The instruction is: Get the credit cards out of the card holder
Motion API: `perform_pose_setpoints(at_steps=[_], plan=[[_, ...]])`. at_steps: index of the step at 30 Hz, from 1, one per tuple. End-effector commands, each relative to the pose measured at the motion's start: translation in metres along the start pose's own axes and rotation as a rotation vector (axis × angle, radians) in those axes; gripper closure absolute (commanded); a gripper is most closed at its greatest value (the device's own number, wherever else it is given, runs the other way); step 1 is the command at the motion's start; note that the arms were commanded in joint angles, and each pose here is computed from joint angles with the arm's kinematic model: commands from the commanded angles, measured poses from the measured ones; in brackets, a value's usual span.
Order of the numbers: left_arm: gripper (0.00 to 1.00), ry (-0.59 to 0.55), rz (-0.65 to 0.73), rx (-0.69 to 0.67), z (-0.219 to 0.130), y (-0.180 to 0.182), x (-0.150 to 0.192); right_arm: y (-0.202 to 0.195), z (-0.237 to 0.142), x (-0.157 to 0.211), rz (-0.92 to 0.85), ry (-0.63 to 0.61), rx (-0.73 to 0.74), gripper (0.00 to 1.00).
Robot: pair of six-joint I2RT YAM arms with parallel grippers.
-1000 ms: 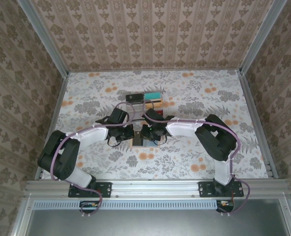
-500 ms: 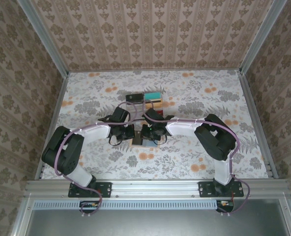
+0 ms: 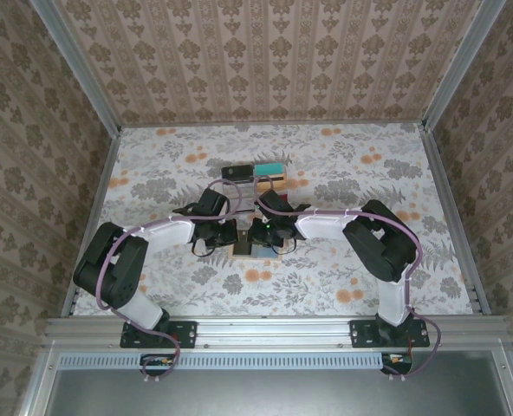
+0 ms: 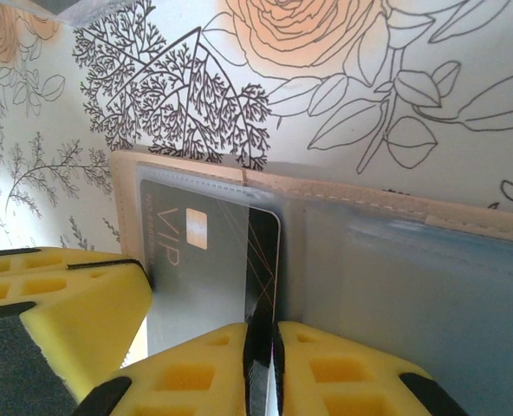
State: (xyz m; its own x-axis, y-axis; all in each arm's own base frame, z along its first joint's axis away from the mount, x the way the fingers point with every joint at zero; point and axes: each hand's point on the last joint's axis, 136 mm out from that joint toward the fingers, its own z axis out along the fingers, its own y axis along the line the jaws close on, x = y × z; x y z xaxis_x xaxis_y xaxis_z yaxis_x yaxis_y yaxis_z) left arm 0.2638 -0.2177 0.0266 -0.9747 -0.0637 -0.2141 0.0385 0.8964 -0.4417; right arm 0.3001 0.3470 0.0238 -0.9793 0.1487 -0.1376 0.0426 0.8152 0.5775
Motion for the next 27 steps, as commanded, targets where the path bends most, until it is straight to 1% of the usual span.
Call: perform_pose_setpoints(at_steps=[1, 10, 15, 19, 22, 24, 27], plan=[[0.97, 0.043, 0.002, -0.053, 0.006, 0.014, 0.013, 0.004, -0.001, 0.0, 0.019, 0.002, -0.038, 0.81], [0.97, 0.031, -0.006, -0.054, 0.004, 0.015, 0.012, 0.005, -0.008, -0.004, 0.048, -0.031, -0.071, 0.9], [0.89, 0.011, 0.0, -0.066, 0.001, 0.017, 0.009, -0.008, -0.015, -0.007, 0.06, -0.064, -0.033, 0.93], [0.86, 0.006, -0.002, -0.067, -0.001, 0.017, 0.008, -0.017, -0.014, -0.005, 0.078, -0.068, -0.019, 0.94], [0.86, 0.009, -0.001, -0.068, 0.0, 0.017, 0.009, -0.015, -0.012, -0.003, 0.086, -0.061, -0.039, 0.94], [0.87, 0.013, -0.002, -0.069, 0.0, 0.018, 0.01, -0.013, -0.011, -0.003, 0.087, -0.054, -0.05, 0.92], [0.88, 0.022, -0.004, -0.064, 0.002, 0.017, 0.011, -0.009, -0.008, -0.001, 0.092, -0.031, -0.066, 0.82]])
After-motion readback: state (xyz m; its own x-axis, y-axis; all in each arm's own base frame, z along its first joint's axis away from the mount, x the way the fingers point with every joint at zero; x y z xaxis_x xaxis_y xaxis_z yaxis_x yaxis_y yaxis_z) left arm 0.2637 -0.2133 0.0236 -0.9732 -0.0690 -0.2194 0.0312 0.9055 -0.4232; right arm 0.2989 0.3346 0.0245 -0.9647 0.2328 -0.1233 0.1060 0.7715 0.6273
